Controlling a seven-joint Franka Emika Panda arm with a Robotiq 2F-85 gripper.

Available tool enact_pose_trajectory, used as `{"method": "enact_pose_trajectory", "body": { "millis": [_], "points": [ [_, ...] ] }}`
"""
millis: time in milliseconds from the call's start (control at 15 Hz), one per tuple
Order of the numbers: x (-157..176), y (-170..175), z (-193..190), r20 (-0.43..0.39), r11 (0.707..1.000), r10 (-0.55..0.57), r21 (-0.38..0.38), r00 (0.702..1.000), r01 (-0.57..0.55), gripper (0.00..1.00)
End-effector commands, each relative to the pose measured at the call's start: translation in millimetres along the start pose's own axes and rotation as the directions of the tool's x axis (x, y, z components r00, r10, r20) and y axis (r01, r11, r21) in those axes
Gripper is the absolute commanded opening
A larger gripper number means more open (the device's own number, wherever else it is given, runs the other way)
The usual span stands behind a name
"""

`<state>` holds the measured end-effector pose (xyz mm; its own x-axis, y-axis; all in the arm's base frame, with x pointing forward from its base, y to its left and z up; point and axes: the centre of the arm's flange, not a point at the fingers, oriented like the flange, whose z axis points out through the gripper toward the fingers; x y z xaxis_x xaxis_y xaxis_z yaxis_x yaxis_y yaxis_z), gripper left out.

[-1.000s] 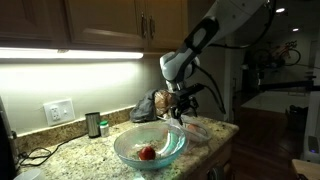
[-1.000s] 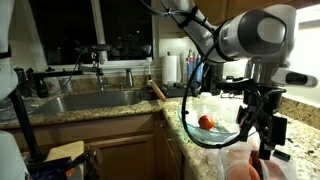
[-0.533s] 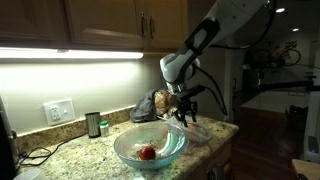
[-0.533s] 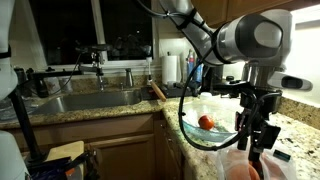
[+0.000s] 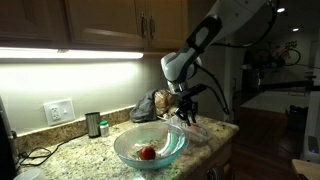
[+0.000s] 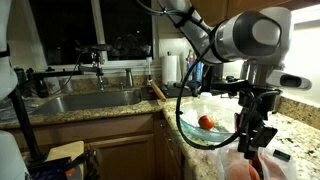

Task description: Pick up a tomato from the carrier and put it in the bowl

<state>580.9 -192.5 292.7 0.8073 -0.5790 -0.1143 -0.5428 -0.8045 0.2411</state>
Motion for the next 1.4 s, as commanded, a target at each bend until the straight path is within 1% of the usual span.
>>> {"method": "enact_pose_trajectory", "body": {
  "millis": [0, 200, 600, 800, 1067, 1333],
  "points": [
    [-17.3, 20.4, -1.5, -0.011, 0.999, 0.034, -0.007, 0.999, -0.034, 0.36],
    [-13.2, 27.5, 6.3, 0.000, 0.999, 0.045, -0.009, 0.999, -0.045, 0.39],
    [-11.9, 29.4, 16.9, 0.016, 0.999, 0.046, -0.013, 0.999, -0.046, 0.38],
    [-11.2, 28.5, 19.1, 0.008, 0.999, 0.045, -0.009, 0.999, -0.045, 0.41],
    [-9.4, 26.9, 20.9, 0.000, 0.999, 0.045, -0.006, 0.999, -0.045, 0.39],
    [-5.5, 28.8, 18.1, -0.010, 0.999, 0.050, 0.000, 0.999, -0.050, 0.42]
  ]
}}
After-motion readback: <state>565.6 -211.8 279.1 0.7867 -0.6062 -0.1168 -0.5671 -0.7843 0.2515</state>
